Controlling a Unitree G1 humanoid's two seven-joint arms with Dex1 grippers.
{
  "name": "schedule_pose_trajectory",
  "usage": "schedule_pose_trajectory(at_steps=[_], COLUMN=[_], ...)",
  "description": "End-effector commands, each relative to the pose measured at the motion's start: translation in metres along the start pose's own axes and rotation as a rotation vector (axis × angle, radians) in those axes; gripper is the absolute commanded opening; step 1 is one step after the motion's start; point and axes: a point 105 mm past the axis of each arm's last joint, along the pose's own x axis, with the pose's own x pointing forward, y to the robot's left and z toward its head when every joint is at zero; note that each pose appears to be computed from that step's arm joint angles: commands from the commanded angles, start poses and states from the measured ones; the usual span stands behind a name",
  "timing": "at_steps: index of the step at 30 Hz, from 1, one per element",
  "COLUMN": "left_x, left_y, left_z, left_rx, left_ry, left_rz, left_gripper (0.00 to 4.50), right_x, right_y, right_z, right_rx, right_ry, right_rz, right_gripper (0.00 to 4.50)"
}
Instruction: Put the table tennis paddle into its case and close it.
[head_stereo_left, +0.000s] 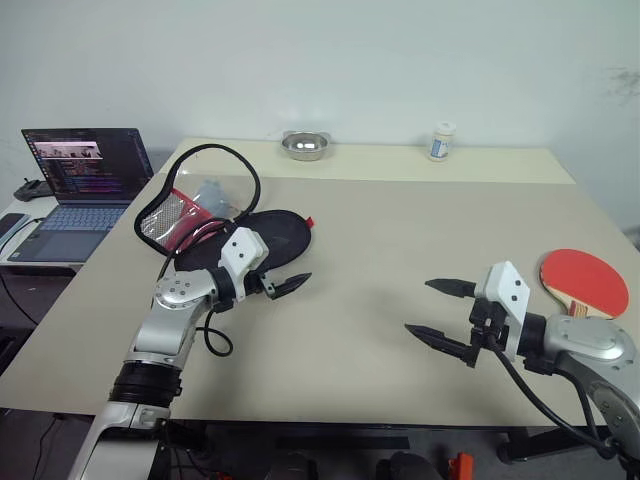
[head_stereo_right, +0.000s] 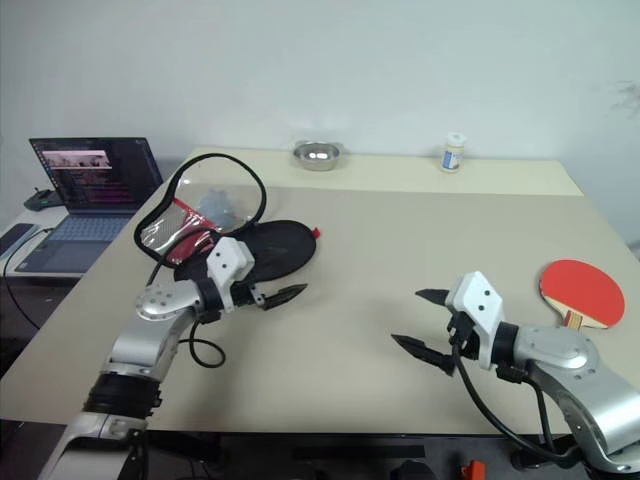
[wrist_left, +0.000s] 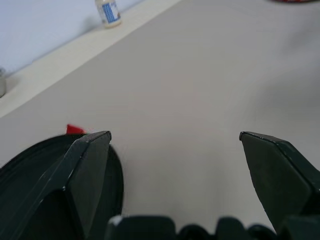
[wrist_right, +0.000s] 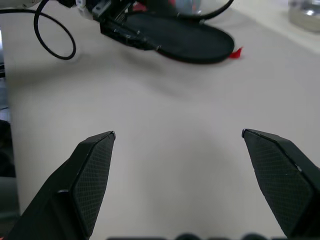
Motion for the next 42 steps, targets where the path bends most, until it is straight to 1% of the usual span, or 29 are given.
schedule_pose_trajectory(at_steps=[1, 3, 6, 8, 12, 18, 21, 25, 28, 31, 34, 40, 41, 42], left_x=[-0.012, -0.018, -0.032, -0.041, -0.052, -0.068, -0.078, -0.085, -0.085, -0.085, -0.086, -0.085, -0.084, -0.083], left_y=[0.017, 0.022, 0.039, 0.052, 0.065, 0.070, 0.077, 0.086, 0.080, 0.071, 0.063, 0.058, 0.058, 0.058], left_z=[0.003, -0.006, -0.013, -0.017, -0.025, -0.043, -0.051, -0.054, -0.060, -0.066, -0.071, -0.073, -0.073, -0.072], left_rx=[0.051, 0.060, 0.079, 0.087, 0.073, 0.038, 0.028, 0.014, -0.002, -0.015, -0.031, -0.065, -0.072, -0.078], left_ry=[0.032, 0.088, 0.163, 0.208, 0.276, 0.406, 0.465, 0.489, 0.507, 0.516, 0.523, 0.508, 0.500, 0.494], left_rz=[0.017, 0.017, 0.051, 0.089, 0.113, 0.055, 0.061, 0.087, 0.042, -0.006, -0.056, -0.072, -0.067, -0.062], left_gripper=[4.50, 4.50, 4.50, 4.50, 4.50, 4.50, 4.50, 4.50, 4.50, 3.89, 2.81, 0.49, 0.16, 0.05], right_x=[0.000, 0.001, 0.002, 0.003, 0.004, 0.007, 0.007, 0.006, 0.006, 0.007, 0.007, 0.007, 0.008, 0.008], right_y=[0.000, -0.001, -0.004, -0.006, -0.007, -0.008, -0.009, -0.011, -0.011, -0.011, -0.011, -0.011, -0.011, -0.012], right_z=[0.023, 0.027, 0.033, 0.033, 0.033, 0.035, 0.035, 0.033, 0.032, 0.033, 0.035, 0.038, 0.039, 0.040], right_rx=[-0.059, -0.052, -0.027, -0.021, -0.014, -0.010, -0.011, -0.010, -0.011, -0.015, -0.020, -0.024, -0.023, -0.023], right_ry=[-0.045, -0.044, -0.042, -0.032, -0.024, -0.038, -0.041, -0.042, -0.042, -0.046, -0.051, -0.057, -0.060, -0.062], right_rz=[0.003, 0.010, 0.014, 0.011, 0.010, 0.015, 0.014, 0.005, 0.002, 0.001, 0.002, 0.000, -0.003, -0.005], right_gripper=[4.48, 4.48, 4.48, 4.48, 4.48, 4.48, 4.48, 4.48, 4.48, 4.50, 4.50, 4.50, 4.50, 4.50])
